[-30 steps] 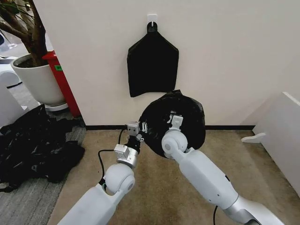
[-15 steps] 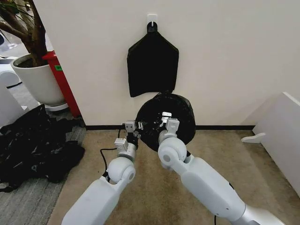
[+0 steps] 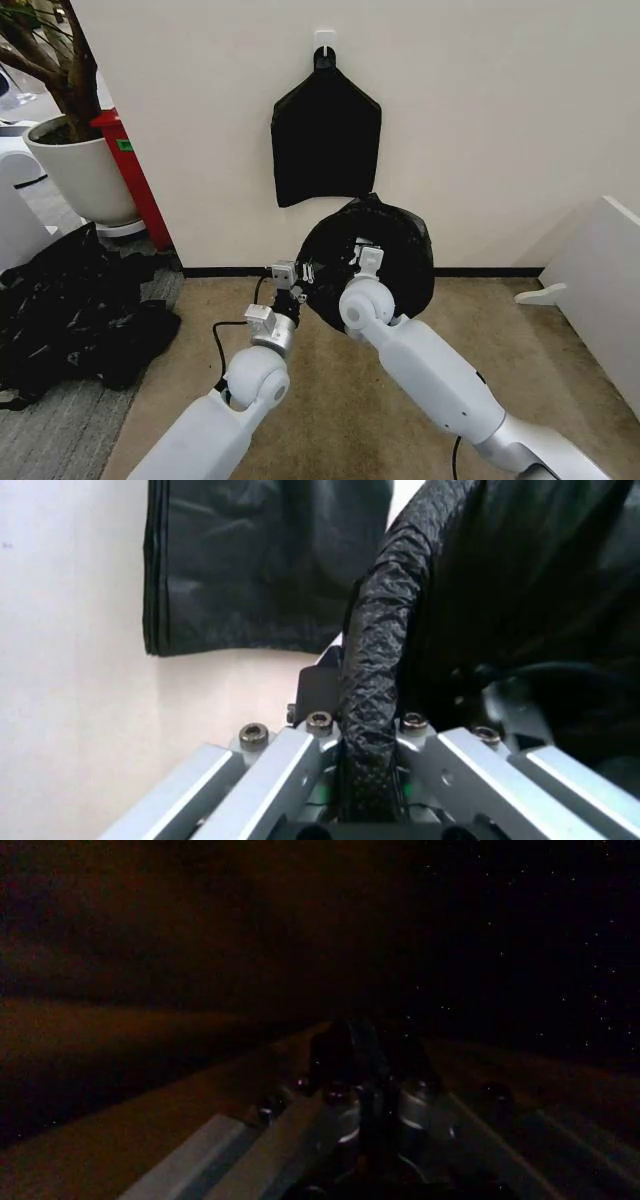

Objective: Place the garbage bag over the trash bin.

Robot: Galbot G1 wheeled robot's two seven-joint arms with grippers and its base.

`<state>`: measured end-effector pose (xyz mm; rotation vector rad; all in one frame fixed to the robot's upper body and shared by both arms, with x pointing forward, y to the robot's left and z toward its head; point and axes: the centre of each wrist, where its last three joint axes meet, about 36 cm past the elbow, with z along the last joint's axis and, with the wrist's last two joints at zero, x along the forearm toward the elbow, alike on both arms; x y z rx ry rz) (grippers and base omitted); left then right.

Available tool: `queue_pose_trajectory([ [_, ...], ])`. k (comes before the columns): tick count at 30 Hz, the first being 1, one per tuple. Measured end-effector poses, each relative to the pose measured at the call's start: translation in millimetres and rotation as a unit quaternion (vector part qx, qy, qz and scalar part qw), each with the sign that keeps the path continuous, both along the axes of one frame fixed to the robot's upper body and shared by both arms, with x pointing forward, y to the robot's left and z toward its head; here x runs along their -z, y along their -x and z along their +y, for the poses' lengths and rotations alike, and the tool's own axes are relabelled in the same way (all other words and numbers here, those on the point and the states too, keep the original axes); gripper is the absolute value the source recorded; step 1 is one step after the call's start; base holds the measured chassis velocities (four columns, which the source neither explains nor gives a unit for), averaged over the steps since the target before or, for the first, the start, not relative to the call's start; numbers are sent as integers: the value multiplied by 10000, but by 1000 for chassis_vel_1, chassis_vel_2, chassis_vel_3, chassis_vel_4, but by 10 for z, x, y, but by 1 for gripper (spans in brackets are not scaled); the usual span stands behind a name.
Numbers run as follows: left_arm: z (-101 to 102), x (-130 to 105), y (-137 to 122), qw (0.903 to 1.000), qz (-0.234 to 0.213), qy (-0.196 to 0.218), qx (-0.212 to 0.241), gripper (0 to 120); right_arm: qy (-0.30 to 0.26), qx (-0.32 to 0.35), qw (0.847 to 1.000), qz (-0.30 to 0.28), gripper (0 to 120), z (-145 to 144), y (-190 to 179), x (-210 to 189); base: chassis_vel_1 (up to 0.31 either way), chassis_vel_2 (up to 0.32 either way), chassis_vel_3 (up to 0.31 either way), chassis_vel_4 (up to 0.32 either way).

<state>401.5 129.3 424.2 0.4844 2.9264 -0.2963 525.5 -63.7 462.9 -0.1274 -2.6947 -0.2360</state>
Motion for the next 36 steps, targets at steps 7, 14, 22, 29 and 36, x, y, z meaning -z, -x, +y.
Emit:
queue_pose_trajectory([
  [7,5,-80,53,9999,-128,25,92,1,91,20,9999,-40,0,-85,28,18,0,0,0,0],
  [14,7,-89,55,9999,-126,50,72,1,17,-67,9999,-122,0,-102,176,-84,0,0,0,0],
  [22,40,43,-77,9997,135,43,-221,1,-254,-494,9978,-374,0,-64,516,-304,0,0,0,0],
  [29,52,120,-223,9959,671,310,-514,1,-527,-1394,9864,-694,16,-145,997,-596,0,0,0,0],
  [36,186,181,-365,9894,1131,473,-779,1,-633,-1962,9733,-1011,41,-372,1377,-851,0,0,0,0],
])
